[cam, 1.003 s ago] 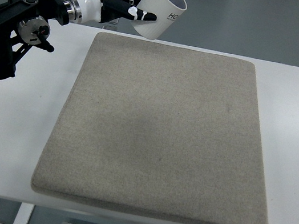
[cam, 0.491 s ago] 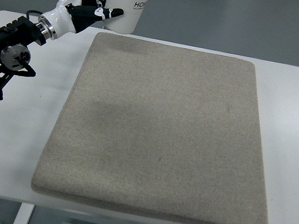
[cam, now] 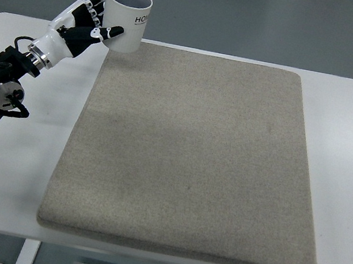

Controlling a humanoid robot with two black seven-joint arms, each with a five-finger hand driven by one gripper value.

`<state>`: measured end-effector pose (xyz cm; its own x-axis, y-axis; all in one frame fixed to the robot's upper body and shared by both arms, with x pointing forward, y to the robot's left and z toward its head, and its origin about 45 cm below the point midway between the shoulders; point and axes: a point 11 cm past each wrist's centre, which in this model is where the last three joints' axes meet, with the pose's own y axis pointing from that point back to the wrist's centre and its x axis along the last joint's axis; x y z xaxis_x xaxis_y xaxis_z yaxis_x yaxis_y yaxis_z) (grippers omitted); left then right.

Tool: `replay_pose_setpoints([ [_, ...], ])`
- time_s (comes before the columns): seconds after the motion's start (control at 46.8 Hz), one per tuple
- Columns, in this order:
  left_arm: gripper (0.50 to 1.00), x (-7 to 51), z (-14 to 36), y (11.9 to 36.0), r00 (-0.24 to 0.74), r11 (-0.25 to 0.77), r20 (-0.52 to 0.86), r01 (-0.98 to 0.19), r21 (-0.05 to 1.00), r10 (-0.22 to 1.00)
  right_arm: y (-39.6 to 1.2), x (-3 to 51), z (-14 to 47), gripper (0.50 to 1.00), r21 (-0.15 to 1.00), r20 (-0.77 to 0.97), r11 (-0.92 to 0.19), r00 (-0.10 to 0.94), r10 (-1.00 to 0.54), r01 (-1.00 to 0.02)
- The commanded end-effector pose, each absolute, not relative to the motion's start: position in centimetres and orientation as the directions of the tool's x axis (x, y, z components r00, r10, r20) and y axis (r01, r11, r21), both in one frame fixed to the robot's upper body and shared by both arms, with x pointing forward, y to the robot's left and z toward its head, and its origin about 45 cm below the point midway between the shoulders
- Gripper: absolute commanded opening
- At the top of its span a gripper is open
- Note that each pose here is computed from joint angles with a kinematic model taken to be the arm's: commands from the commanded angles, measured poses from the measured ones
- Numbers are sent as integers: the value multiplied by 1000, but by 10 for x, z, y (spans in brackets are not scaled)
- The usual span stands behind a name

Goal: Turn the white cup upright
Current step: 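Lower the upright mug onto the pad with the left hand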

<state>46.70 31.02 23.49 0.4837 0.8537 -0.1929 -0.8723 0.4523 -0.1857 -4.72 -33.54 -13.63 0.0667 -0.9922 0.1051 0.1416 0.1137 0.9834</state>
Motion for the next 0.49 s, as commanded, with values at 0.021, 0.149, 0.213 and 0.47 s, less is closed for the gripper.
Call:
replay_pose_setpoints([
  [0.021,563,463,225,312,485,464,-169,-873,-148,858,-335,-47,-136,930,984,103,112,70,-992,142],
  [0.149,563,458,212,312,497,488,-128,-867,-98,858,-336,-47,-136,930,983,111,120,70,-991,141],
  [0.213,566,456,207,311,503,496,-121,-864,-82,856,-336,-47,-136,930,983,111,120,70,-991,141],
  [0.47,581,449,192,309,510,509,-113,-860,-43,853,-336,-47,-136,930,983,109,118,67,-992,141],
])
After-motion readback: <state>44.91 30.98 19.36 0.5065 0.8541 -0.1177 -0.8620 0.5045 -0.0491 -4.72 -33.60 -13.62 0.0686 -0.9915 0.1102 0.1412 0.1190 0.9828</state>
